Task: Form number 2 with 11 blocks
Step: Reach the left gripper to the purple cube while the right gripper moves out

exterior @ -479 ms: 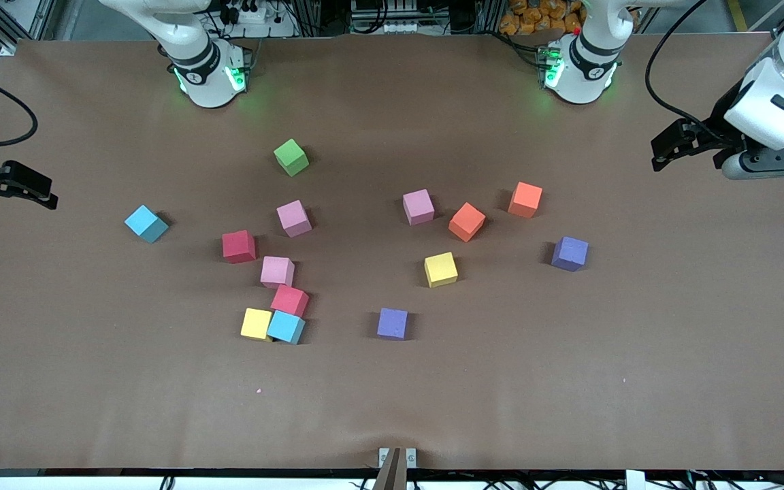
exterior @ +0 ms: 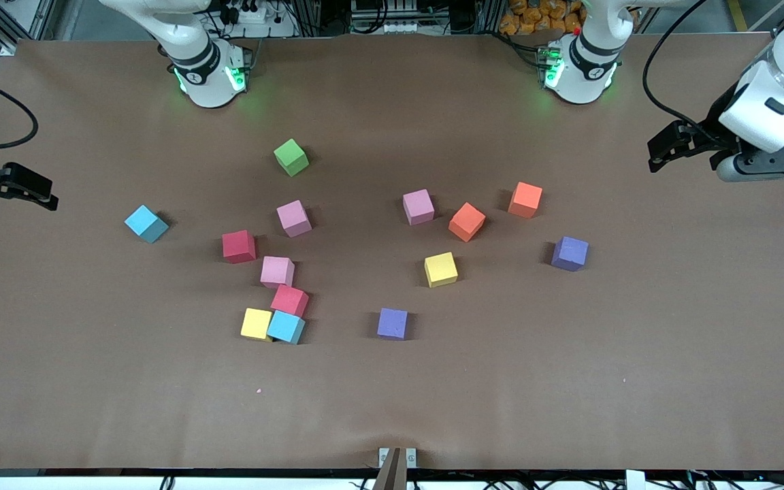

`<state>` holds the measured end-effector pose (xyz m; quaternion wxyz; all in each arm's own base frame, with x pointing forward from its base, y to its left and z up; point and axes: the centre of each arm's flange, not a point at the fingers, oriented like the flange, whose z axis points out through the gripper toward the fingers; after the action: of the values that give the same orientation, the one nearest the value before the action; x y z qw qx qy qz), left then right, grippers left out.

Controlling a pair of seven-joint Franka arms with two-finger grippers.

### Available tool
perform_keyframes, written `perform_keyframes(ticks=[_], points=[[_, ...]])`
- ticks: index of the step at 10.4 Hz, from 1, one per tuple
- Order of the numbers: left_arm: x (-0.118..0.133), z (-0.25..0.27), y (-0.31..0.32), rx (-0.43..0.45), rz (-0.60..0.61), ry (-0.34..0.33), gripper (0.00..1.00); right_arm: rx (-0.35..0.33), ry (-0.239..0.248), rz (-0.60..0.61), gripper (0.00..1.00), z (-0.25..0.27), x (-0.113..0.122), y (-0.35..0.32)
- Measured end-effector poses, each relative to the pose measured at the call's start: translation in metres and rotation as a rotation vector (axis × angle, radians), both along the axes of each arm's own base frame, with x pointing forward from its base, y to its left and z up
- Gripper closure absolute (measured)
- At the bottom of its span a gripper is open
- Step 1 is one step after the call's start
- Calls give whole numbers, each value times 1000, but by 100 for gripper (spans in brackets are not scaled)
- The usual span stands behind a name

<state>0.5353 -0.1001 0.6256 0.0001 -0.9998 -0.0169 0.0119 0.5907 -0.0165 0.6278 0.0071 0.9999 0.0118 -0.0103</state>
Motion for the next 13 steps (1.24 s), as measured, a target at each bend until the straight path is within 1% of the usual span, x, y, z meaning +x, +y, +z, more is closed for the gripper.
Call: perform_keyframes(ticks=[3, 5, 7, 9, 10, 13], points=[[9, -8, -1, -1, 0, 12, 0, -1, 0, -2, 0, -1, 1, -1], [15, -20, -1, -1, 0, 34, 0, -2, -2, -2, 0, -1, 1, -1], [25, -47, -1, 3, 1, 82, 0, -1, 0, -2, 0, -2, 2, -1], [32, -81, -2, 6, 1, 121, 0, -2, 23, -2, 0, -16, 8, -2], [34, -94, -4, 7, -1, 126, 0, -7, 33, -2, 0, -23, 12, -3], [30, -136, -23, 5, -35, 121, 0, -14, 35, 1, 0, -30, 17, -2]])
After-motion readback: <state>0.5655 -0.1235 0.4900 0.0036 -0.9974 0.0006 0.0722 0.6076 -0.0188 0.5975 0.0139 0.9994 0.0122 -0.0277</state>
